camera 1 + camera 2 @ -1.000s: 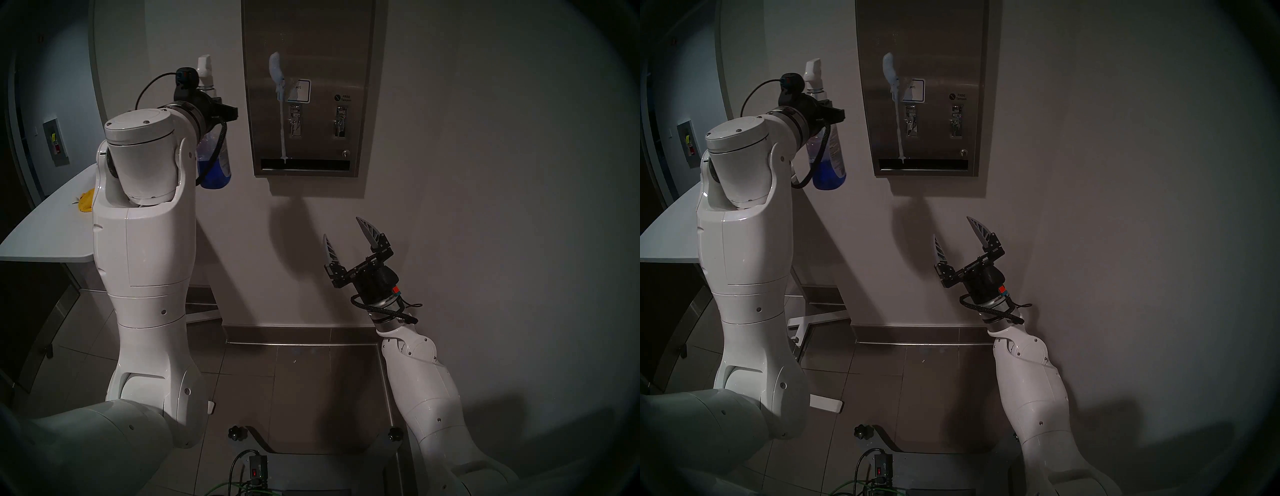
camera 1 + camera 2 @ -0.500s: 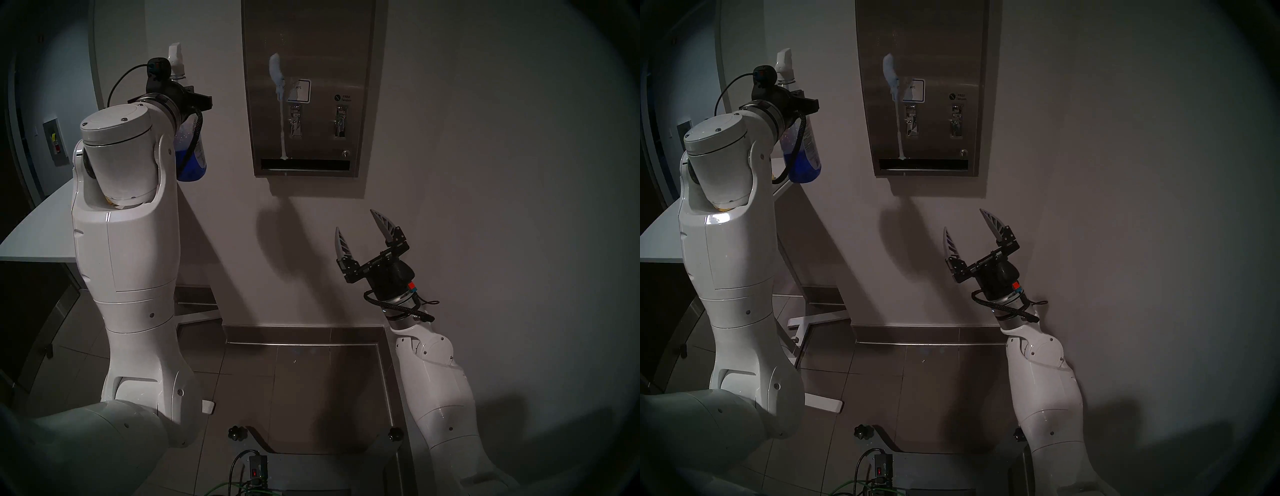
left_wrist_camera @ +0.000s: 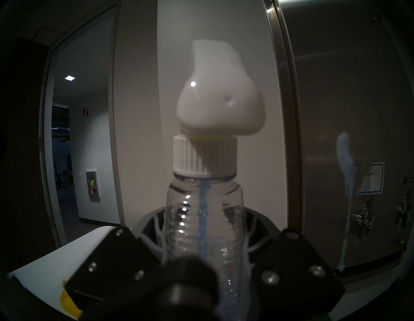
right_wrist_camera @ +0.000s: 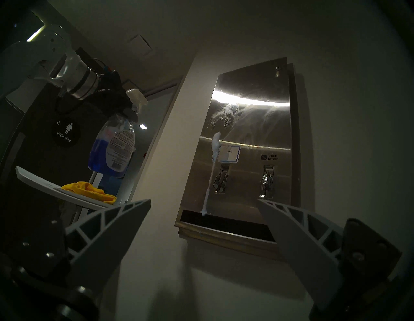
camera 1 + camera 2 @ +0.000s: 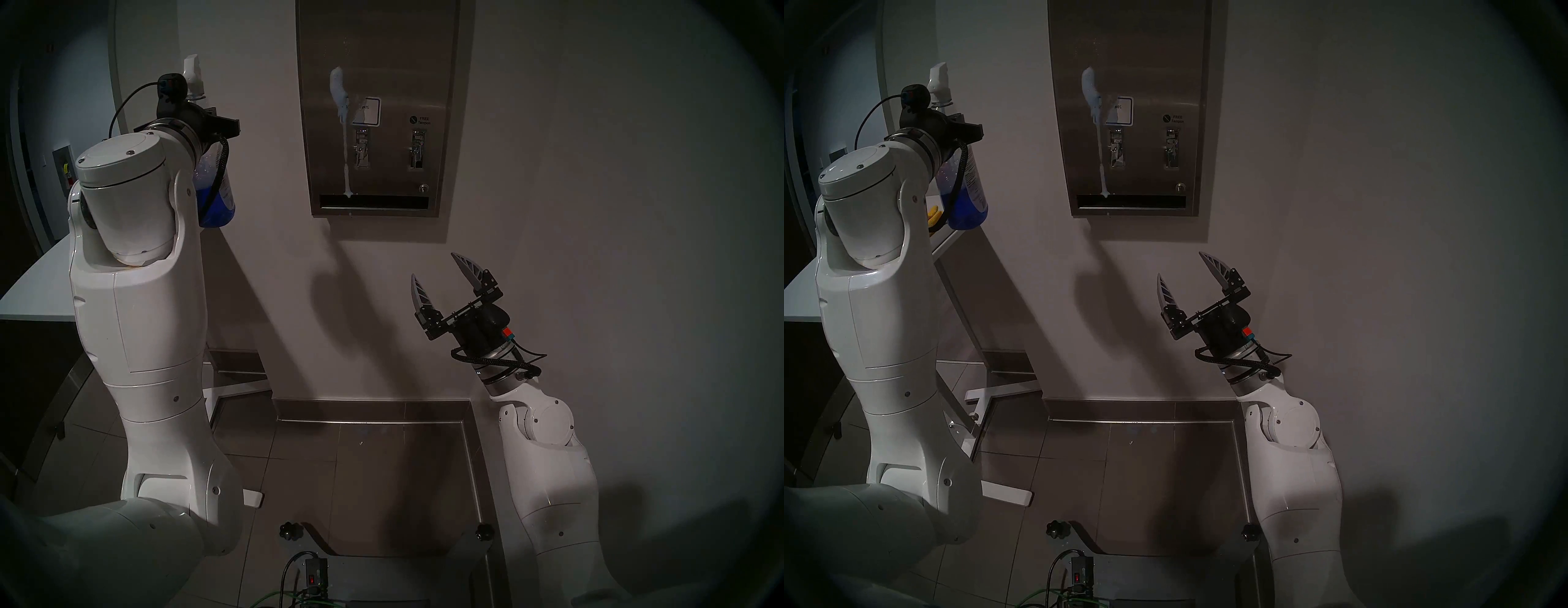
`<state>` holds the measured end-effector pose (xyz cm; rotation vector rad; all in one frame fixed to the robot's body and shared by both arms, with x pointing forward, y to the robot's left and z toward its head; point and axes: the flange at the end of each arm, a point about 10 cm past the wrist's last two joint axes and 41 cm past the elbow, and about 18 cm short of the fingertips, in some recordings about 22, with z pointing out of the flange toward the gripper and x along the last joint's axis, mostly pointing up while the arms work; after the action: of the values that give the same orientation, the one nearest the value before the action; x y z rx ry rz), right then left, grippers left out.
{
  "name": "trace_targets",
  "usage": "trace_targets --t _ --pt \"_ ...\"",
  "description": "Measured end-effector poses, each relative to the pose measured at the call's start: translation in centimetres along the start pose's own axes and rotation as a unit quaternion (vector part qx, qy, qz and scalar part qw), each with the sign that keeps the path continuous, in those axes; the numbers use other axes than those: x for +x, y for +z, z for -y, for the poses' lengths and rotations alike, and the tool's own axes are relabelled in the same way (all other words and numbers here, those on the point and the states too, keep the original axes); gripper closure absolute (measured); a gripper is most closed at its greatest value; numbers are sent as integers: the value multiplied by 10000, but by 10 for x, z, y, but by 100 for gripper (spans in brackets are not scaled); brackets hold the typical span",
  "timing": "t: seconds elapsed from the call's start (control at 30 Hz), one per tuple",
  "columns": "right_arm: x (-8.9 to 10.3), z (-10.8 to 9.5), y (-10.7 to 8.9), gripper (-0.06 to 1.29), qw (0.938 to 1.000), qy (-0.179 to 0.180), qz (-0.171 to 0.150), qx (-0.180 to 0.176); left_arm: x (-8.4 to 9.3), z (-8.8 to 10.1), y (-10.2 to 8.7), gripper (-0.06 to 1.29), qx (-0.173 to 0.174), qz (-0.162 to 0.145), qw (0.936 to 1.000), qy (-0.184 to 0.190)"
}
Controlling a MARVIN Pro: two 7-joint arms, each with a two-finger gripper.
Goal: Pick up the cleaner bottle and spray the cleaner onto the surface
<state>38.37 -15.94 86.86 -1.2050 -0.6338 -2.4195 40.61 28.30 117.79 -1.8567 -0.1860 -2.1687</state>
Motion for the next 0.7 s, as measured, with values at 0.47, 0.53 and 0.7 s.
trace_targets --t 0.47,0.53,0.7 --pt "16 6 3 -1 9971 79 745 -121 -8 50 -13 84 791 34 9969 36" --pt "18 7 3 -1 9964 80 827 -148 -8 55 -15 84 854 26 9963 40" --pt "24 9 3 -1 9937 88 1092 -243 -8 66 -23 84 924 -6 9957 53"
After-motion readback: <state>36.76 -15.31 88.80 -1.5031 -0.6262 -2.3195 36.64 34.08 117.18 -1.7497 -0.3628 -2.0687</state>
